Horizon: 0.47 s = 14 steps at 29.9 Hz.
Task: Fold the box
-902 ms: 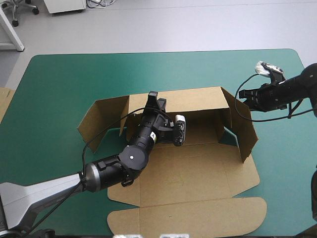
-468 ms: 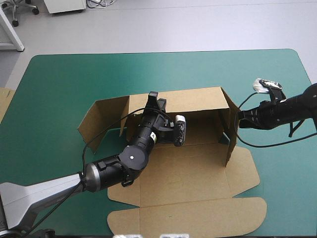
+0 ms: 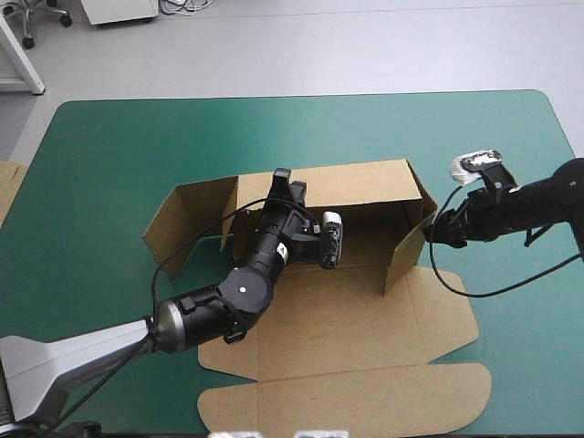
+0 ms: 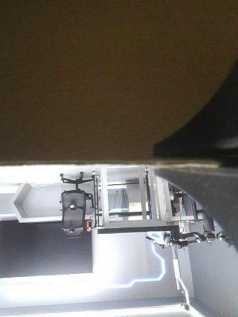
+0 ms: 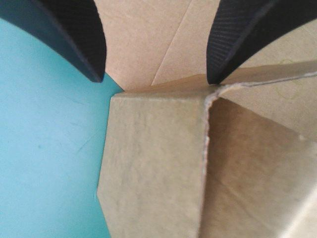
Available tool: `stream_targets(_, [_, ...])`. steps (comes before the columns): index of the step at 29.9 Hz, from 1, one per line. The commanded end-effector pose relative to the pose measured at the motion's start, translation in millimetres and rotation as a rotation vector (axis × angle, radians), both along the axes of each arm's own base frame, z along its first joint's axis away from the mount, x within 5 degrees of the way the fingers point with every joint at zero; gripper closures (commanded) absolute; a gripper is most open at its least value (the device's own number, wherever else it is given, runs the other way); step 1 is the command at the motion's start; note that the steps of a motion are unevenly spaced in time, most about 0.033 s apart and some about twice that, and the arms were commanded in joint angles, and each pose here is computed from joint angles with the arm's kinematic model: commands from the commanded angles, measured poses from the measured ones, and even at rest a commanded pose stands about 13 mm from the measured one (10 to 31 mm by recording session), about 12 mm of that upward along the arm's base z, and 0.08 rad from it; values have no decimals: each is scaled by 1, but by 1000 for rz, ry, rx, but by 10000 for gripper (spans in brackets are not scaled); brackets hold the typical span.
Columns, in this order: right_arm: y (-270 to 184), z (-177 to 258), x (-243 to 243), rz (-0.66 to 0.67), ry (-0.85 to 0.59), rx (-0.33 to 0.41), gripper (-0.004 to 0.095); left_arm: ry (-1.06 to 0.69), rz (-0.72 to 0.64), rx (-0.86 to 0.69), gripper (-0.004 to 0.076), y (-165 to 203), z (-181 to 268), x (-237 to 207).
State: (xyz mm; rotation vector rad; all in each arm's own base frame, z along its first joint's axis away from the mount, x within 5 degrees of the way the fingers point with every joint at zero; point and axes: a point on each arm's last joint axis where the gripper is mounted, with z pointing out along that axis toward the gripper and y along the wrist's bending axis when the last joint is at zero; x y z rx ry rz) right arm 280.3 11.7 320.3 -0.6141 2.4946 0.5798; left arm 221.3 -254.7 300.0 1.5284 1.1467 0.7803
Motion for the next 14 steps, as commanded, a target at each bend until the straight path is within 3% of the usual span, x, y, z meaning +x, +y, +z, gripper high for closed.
stream_targets(1, [13,20,-2,75,-146,-2,299,-77,10,-41,734,6,25,-4])
stream_targets(9, [36,22,2,123,-226,-33,299,-77,10,-41,734,6,25,-4])
stream_targets(14, [46,22,2,121,-218,-15,299,-77,10,-41,734,6,25,-4])
